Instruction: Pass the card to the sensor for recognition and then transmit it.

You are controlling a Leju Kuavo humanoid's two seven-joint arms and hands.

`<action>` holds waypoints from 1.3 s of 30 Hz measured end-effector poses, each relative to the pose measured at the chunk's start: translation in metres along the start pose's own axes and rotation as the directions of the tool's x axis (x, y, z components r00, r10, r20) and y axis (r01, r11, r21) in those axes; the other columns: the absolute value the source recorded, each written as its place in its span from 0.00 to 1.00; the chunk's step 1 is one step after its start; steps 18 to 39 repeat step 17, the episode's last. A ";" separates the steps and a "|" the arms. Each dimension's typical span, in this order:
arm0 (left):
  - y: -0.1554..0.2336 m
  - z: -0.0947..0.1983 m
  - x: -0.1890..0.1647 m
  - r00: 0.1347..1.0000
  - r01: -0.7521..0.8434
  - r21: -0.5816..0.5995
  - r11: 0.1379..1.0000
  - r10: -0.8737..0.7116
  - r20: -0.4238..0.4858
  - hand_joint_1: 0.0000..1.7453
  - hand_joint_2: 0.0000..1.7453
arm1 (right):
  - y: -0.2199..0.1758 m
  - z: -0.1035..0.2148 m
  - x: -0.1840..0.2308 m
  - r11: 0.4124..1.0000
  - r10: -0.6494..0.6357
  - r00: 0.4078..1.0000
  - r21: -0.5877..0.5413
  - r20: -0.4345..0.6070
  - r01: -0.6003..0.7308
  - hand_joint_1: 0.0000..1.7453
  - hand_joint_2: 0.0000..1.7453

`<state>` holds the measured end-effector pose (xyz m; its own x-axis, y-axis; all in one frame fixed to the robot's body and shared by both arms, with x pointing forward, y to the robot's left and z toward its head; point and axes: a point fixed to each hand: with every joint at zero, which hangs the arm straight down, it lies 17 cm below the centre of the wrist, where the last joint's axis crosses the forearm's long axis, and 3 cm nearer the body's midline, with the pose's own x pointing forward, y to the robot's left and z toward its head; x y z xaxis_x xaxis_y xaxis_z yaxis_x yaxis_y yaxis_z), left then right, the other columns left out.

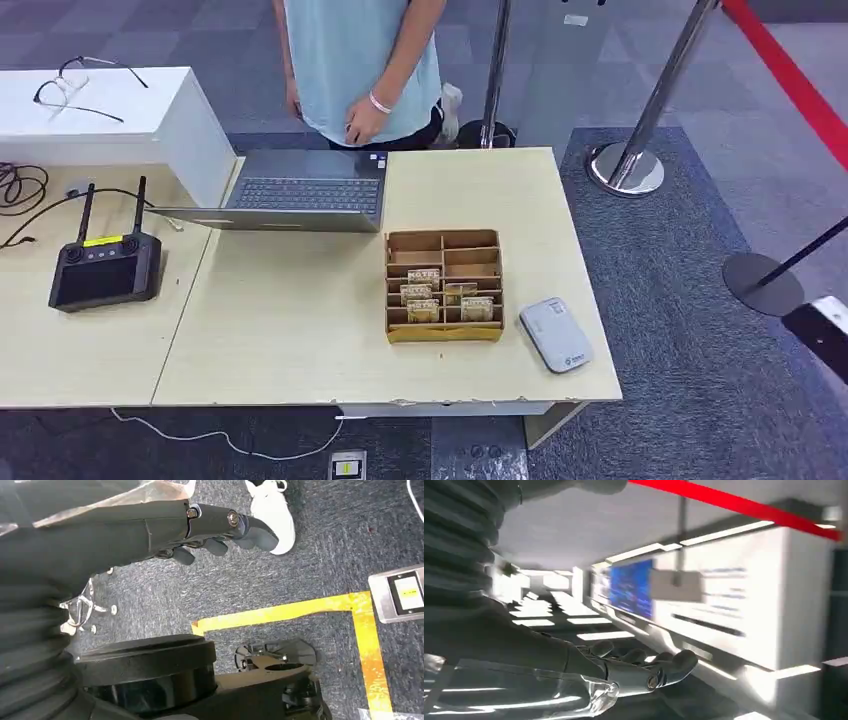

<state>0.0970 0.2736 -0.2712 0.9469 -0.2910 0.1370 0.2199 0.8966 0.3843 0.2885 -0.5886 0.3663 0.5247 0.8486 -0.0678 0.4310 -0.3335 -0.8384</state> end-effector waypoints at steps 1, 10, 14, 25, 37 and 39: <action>0.000 0.000 0.000 1.000 -0.003 0.000 1.000 0.003 -0.002 0.00 1.00 | 0.009 0.004 -0.013 1.000 0.001 0.999 0.008 -0.040 -0.001 0.00 1.00; -0.001 0.001 -0.004 0.998 -0.028 0.002 1.000 0.028 -0.052 0.00 1.00 | 0.159 0.098 -0.111 0.969 -0.073 0.867 0.172 -0.493 0.179 0.00 1.00; -0.001 0.001 -0.004 0.997 -0.032 0.003 0.999 0.032 -0.064 0.00 1.00 | 0.259 0.182 -0.108 0.888 -0.075 0.737 0.292 -0.672 0.356 0.00 1.00; -0.001 0.001 -0.004 0.997 -0.033 0.003 0.999 0.033 -0.070 0.00 1.00 | 0.332 0.255 -0.074 0.743 -0.042 0.608 0.382 -0.793 0.549 0.00 1.00; -0.001 0.001 -0.004 0.997 -0.033 0.003 0.999 0.033 -0.070 0.00 1.00 | 0.332 0.255 -0.074 0.743 -0.042 0.608 0.382 -0.793 0.549 0.00 1.00; -0.001 0.001 -0.004 0.997 -0.033 0.003 0.999 0.033 -0.070 0.00 1.00 | 0.332 0.255 -0.074 0.743 -0.042 0.608 0.382 -0.793 0.549 0.00 1.00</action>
